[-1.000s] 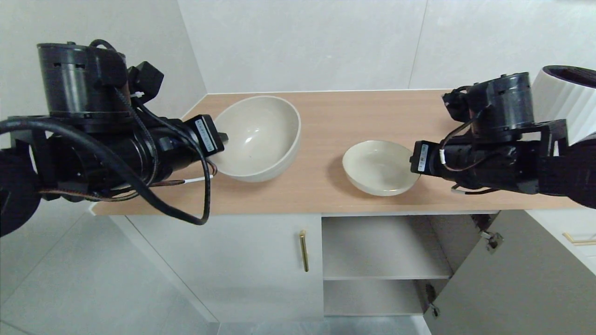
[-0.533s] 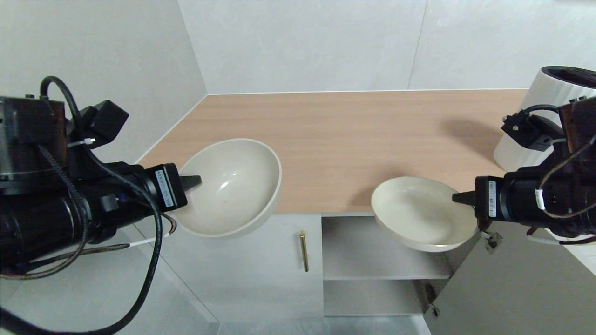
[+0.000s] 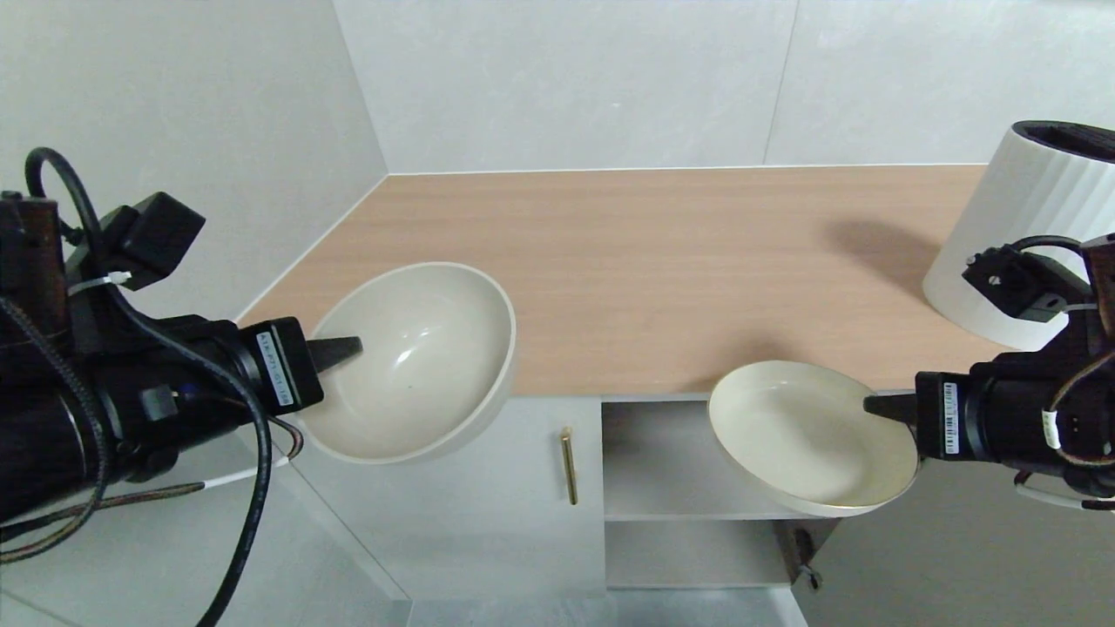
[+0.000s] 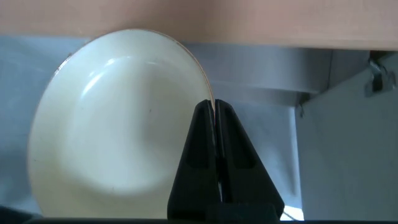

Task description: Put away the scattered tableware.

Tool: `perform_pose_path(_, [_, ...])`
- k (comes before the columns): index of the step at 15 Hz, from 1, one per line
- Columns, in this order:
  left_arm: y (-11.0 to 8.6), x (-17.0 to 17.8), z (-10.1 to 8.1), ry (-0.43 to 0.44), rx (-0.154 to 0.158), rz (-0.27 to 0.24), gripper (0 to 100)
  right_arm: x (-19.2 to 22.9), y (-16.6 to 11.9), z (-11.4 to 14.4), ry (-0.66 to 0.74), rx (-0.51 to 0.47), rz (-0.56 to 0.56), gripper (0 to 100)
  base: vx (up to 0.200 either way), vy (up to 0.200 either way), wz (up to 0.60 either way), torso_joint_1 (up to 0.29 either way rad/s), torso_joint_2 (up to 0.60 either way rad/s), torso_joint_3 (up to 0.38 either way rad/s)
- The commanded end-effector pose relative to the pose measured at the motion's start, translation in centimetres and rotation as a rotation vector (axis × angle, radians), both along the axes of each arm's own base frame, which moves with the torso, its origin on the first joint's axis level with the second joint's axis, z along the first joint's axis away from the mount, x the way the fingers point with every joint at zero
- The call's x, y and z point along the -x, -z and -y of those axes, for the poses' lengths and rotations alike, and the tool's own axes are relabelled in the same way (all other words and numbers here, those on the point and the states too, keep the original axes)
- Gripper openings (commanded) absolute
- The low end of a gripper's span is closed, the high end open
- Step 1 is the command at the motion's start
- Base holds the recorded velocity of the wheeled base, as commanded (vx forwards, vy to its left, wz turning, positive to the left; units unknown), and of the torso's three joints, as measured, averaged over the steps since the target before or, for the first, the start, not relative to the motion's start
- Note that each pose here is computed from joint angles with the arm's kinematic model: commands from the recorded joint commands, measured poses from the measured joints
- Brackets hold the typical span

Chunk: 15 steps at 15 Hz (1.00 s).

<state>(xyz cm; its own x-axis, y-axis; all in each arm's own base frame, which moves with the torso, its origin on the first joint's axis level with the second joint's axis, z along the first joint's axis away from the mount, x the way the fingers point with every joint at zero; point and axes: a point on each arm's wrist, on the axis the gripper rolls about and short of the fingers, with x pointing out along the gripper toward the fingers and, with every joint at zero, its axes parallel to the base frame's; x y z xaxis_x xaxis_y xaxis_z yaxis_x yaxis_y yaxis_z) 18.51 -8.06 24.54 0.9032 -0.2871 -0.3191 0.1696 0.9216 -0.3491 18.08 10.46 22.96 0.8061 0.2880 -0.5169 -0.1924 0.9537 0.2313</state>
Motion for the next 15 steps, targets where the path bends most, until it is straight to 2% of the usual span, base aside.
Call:
perform_pose_path(1, [0.0, 0.0, 0.1, 0.012, 0.003, -0.001, 0, -0.4, 0.9, -0.2, 0.0, 0.009, -0.011, 0, 0.0, 0.0, 0.0, 0.0, 0.0, 0.0])
perform_pose_path(6, [0.0, 0.0, 0.1, 0.02, 0.005, -0.004, 0, -0.3, 1.2, -0.2, -0.003, -0.004, 0.013, 0, 0.0, 0.0, 0.0, 0.0, 0.0, 0.0])
perform_pose_path(10, [0.2, 0.0, 0.1, 0.02, 0.002, -0.011, 0, 0.0, 1.9, -0.2, -0.041, 0.053, 0.008, 0, 0.0, 0.0, 0.0, 0.0, 0.0, 0.0])
perform_pose_path(15, [0.5, 0.3, 0.4, 0.043, -0.004, -0.017, 0, 1.1, 2.5, -0.8, -0.116, 0.092, 0.008, 0, 0.0, 0.0, 0.0, -0.162, 0.37, 0.192])
